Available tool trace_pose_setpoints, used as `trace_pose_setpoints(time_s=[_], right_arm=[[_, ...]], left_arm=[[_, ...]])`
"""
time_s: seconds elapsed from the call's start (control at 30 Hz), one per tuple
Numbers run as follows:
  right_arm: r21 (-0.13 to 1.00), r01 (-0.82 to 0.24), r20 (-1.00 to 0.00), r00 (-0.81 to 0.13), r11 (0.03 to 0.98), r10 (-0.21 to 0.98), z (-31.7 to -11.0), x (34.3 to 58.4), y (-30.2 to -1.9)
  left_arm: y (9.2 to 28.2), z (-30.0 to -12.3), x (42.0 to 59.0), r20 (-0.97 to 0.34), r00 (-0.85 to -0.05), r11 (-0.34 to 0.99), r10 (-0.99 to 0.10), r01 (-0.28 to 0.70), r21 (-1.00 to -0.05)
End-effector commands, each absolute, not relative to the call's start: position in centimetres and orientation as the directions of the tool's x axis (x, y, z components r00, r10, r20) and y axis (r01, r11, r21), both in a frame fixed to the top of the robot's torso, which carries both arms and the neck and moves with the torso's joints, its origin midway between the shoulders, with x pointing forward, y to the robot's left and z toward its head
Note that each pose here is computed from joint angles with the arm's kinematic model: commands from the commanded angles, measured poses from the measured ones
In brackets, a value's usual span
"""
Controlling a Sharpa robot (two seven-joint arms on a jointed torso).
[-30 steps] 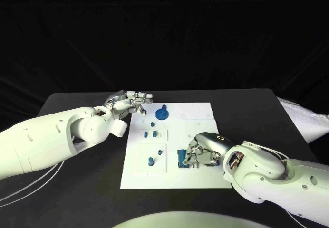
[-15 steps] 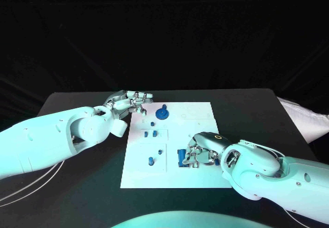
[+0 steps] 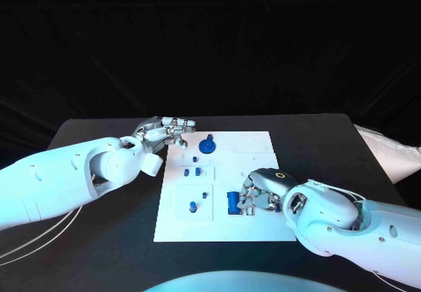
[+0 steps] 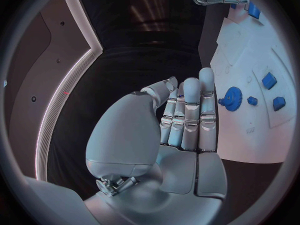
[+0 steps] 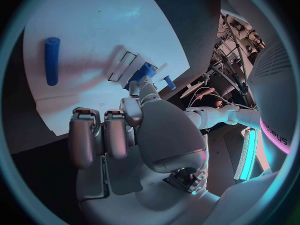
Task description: Assemble the parts on the task board
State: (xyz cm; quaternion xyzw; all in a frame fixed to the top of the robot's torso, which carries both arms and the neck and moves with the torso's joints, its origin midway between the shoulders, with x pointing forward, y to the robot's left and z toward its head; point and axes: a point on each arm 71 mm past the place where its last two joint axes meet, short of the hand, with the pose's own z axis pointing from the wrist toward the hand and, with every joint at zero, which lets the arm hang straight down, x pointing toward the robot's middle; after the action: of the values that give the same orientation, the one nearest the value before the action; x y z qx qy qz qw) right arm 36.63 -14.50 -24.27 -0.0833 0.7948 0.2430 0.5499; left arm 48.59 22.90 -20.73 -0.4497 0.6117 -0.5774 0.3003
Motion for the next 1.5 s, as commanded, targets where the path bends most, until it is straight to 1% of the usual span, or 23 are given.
trace_pose_setpoints(time_s=[0.03, 0.17, 0.3, 0.4, 0.53, 0.77, 0.9, 1.07, 1.5], right_arm=[[0.325, -0.388, -0.919, -0.344, 0.863, 0.191, -23.8, 36.5, -14.9], [0.407, -0.354, -0.89, -0.36, 0.842, 0.279, -23.3, 36.2, -15.9], [0.453, -0.276, -0.852, -0.412, 0.848, 0.322, -23.0, 36.2, -17.8], [0.438, -0.226, -0.849, -0.422, 0.87, 0.318, -22.7, 36.4, -19.7], [0.388, -0.171, -0.861, -0.419, 0.906, 0.289, -22.7, 36.7, -22.1], [0.291, -0.094, -0.88, -0.417, 0.952, 0.228, -23.2, 36.9, -24.5], [0.254, -0.082, -0.884, -0.423, 0.964, 0.197, -23.6, 36.9, -24.9], [0.233, -0.084, -0.883, -0.435, 0.969, 0.174, -24.1, 37.0, -24.8], [0.232, -0.106, -0.869, -0.469, 0.967, 0.157, -25.4, 36.9, -23.3]], left_arm=[[22.7, -20.7, 48.5, 0.164, -0.429, -0.081, -0.888, -0.204, -0.976], [22.8, -20.7, 48.5, 0.164, -0.429, -0.081, -0.888, -0.204, -0.976], [22.8, -20.7, 48.5, 0.163, -0.427, -0.081, -0.89, -0.205, -0.976], [22.9, -20.7, 48.4, 0.163, -0.427, -0.081, -0.89, -0.204, -0.976], [22.8, -20.6, 48.3, 0.164, -0.428, -0.082, -0.889, -0.204, -0.976], [22.7, -20.6, 48.3, 0.165, -0.431, -0.083, -0.887, -0.204, -0.975], [22.7, -20.6, 48.3, 0.166, -0.433, -0.083, -0.886, -0.205, -0.975], [22.6, -20.7, 48.3, 0.166, -0.433, -0.083, -0.886, -0.205, -0.975], [22.7, -20.7, 48.4, 0.165, -0.432, -0.081, -0.887, -0.207, -0.975]])
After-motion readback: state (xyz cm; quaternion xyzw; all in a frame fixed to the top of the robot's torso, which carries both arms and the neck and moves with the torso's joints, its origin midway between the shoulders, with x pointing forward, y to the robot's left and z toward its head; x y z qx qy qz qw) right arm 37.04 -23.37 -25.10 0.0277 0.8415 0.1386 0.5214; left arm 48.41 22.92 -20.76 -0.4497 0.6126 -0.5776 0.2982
